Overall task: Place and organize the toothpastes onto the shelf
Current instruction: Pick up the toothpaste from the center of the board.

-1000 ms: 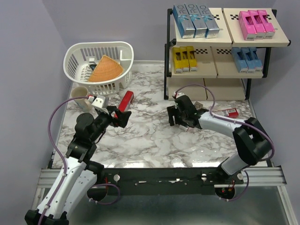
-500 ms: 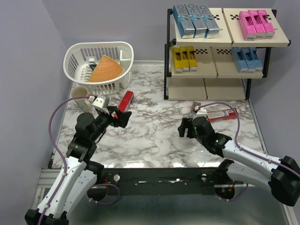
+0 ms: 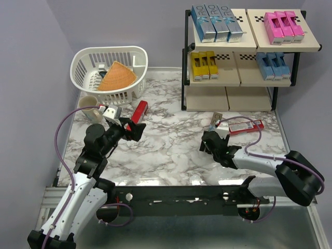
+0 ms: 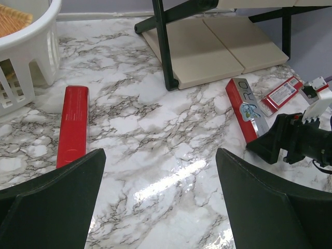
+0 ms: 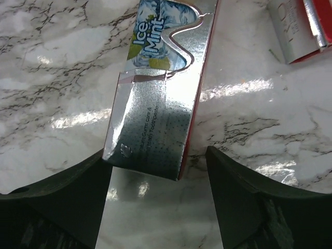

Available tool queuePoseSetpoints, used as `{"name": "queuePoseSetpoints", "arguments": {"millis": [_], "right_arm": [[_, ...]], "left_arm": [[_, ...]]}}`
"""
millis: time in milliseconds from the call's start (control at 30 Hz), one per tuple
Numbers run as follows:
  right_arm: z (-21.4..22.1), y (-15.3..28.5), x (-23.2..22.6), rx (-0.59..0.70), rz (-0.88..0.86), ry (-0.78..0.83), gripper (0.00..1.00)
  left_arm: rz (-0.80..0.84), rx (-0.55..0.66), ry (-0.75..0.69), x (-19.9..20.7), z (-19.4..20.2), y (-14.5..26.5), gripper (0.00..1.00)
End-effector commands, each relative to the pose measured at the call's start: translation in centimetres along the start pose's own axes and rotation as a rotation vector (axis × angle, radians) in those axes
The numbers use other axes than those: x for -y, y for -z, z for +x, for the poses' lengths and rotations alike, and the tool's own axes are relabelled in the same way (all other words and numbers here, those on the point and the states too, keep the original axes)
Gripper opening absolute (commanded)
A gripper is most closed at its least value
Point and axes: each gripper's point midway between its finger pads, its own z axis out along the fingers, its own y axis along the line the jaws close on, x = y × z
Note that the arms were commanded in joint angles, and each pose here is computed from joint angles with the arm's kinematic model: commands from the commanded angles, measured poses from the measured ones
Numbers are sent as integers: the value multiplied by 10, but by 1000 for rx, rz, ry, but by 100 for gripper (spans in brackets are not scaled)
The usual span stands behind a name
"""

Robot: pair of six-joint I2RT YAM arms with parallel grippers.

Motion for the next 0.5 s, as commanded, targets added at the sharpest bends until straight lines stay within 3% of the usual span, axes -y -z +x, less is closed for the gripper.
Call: {"name": "queuePoseSetpoints", "arguments": {"millis": [0,267,467], "right_arm": [[-18,-9,-2,97,67,-72,76],[-43,-3,-20,178,-18,1,55],[-74,5,-45,269,-123,41,49]], "left_arm": [[18,8,0,3,-2,0,99],[22,10,1,4,-2,1,99],[21,12,-1,3,-3,1,99]]}}
